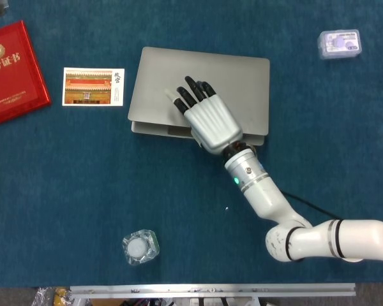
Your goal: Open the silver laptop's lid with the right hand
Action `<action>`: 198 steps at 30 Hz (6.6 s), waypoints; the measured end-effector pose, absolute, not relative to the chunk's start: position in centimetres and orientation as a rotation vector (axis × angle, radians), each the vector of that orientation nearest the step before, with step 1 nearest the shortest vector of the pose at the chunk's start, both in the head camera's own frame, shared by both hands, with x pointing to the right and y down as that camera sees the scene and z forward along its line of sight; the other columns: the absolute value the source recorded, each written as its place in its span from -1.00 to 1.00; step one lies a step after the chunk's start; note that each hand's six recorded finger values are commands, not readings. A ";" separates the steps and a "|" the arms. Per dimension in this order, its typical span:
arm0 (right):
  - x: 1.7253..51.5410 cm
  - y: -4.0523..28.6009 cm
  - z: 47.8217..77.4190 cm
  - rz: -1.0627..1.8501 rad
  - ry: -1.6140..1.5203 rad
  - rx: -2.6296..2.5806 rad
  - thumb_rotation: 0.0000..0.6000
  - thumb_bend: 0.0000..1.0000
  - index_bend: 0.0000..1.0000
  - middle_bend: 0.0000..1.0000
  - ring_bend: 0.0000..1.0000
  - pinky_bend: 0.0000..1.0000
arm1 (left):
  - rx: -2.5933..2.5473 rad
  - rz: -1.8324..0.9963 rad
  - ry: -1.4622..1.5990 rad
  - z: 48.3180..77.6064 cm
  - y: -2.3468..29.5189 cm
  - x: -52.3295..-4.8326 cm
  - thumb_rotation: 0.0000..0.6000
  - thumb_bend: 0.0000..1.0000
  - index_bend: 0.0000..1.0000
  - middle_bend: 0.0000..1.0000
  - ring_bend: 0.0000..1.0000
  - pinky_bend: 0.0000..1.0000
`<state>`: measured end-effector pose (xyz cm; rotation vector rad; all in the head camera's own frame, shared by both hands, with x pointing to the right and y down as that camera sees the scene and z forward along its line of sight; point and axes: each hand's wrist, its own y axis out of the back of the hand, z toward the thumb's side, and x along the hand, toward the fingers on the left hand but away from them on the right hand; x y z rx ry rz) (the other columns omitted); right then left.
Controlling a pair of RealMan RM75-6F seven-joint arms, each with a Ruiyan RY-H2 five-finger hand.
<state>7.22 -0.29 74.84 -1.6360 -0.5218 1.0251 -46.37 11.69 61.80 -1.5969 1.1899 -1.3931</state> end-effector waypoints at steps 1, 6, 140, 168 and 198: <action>7.2 -0.3 74.7 1.023 -0.522 -1.633 1.00 -0.34 -0.75 -0.64 -0.90 -0.62 | -1.604 -1.391 1.181 61.9 11.7 -46.2 1.00 -0.17 -0.55 -0.64 -0.81 -0.86; 7.5 -0.8 73.8 1.018 -0.530 -1.609 1.00 -0.34 -0.75 -0.64 -0.90 -0.62 | -1.645 -1.370 1.150 62.5 11.4 -45.2 1.00 -0.17 -0.55 -0.63 -0.81 -0.86; 10.8 -11.9 69.2 1.141 -0.708 -1.361 1.00 -0.35 -0.75 -0.64 -0.90 -0.62 | -2.118 -1.168 0.393 78.6 0.6 -19.0 1.00 -0.17 -0.60 -0.72 -0.81 -0.86; 13.5 -19.3 67.0 1.188 -0.845 -1.241 1.00 -0.84 -0.77 -0.64 -0.90 -0.62 | -2.112 -1.171 0.407 78.3 0.5 -18.9 1.00 -0.17 -0.60 -0.72 -0.81 -0.86; 16.6 -24.2 66.5 1.280 -0.913 -1.092 1.00 -0.90 -0.77 -0.64 -0.90 -0.62 | -2.101 -1.185 0.405 78.2 0.4 -19.2 1.00 -0.17 -0.60 -0.72 -0.81 -0.86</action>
